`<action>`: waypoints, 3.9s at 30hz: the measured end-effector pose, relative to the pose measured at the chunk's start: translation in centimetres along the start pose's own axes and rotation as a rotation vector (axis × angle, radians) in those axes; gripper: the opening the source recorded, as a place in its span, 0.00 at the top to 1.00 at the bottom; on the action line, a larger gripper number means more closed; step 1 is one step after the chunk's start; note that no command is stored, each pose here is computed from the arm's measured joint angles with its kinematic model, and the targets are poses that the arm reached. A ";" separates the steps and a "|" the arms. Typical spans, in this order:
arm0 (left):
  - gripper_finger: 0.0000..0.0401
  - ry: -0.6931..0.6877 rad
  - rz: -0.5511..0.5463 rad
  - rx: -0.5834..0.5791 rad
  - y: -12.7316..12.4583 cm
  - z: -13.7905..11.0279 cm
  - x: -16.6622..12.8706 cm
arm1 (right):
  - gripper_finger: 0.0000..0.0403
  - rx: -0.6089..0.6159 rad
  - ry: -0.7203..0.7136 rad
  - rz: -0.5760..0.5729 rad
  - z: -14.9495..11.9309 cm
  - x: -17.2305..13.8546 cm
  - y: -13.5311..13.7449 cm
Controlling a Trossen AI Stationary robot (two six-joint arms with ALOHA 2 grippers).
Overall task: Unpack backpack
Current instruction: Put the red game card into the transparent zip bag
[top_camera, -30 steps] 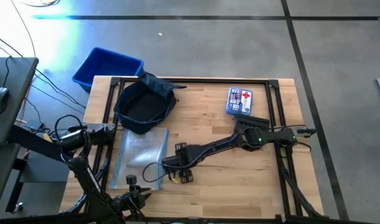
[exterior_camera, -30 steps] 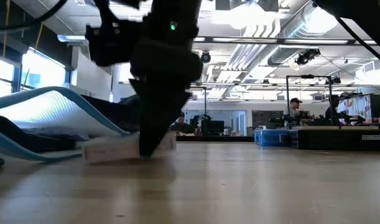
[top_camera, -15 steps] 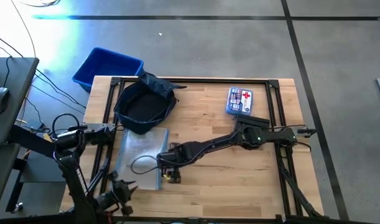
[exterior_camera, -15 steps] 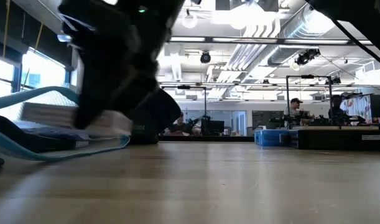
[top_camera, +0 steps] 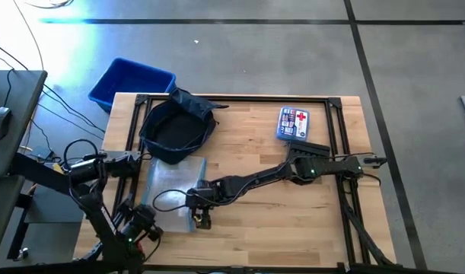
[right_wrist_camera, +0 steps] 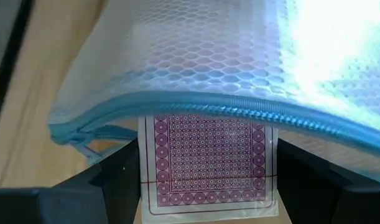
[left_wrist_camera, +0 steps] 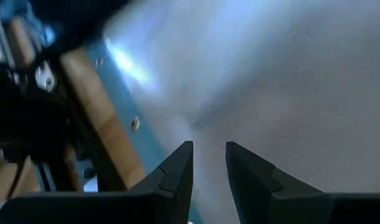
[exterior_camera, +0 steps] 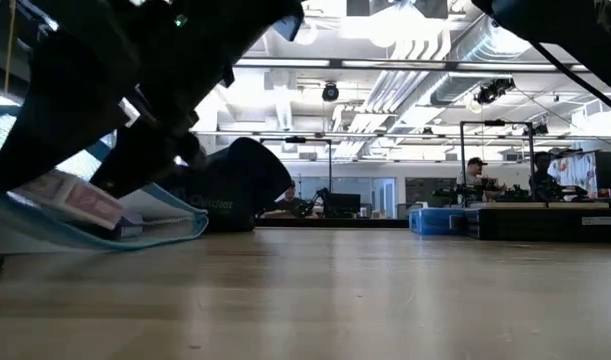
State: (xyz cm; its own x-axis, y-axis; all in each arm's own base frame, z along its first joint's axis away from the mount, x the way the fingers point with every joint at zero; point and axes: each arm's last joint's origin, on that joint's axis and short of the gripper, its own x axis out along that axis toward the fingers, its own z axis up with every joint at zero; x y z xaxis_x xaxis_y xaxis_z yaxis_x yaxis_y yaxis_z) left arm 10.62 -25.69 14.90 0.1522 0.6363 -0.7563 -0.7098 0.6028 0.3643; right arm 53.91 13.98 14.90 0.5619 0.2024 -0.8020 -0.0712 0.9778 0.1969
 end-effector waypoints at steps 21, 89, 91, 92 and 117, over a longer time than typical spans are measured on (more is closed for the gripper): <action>0.85 -0.344 -0.382 0.349 -4.9 1.3 5.4 | 0.31 -0.062 0.389 -0.227 -6.1 -0.6 5.2; 1.00 -0.338 -0.572 0.185 -4.5 0.5 3.4 | 0.31 -0.103 0.148 -0.034 -3.5 -3.5 9.4; 1.00 -0.343 -0.575 0.188 -4.5 0.6 3.3 | 0.31 -0.056 0.135 -0.083 -3.5 -3.2 8.8; 1.00 -0.349 -0.575 0.187 -4.5 0.6 3.3 | 0.31 -0.028 0.131 -0.112 -3.4 -3.2 8.4; 1.00 -0.371 -0.552 0.178 -4.2 0.6 3.3 | 0.31 -0.019 -0.045 -0.017 -1.3 -1.1 6.3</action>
State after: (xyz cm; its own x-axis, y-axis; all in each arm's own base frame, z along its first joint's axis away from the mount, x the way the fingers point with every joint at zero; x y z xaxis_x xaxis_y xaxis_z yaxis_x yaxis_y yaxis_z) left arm 14.48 -25.80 11.20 0.7069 0.3170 -0.6323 -0.3419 0.9357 0.0868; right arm 51.80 19.97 16.34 0.5998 0.1833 -0.7789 -0.0768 0.9821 0.1719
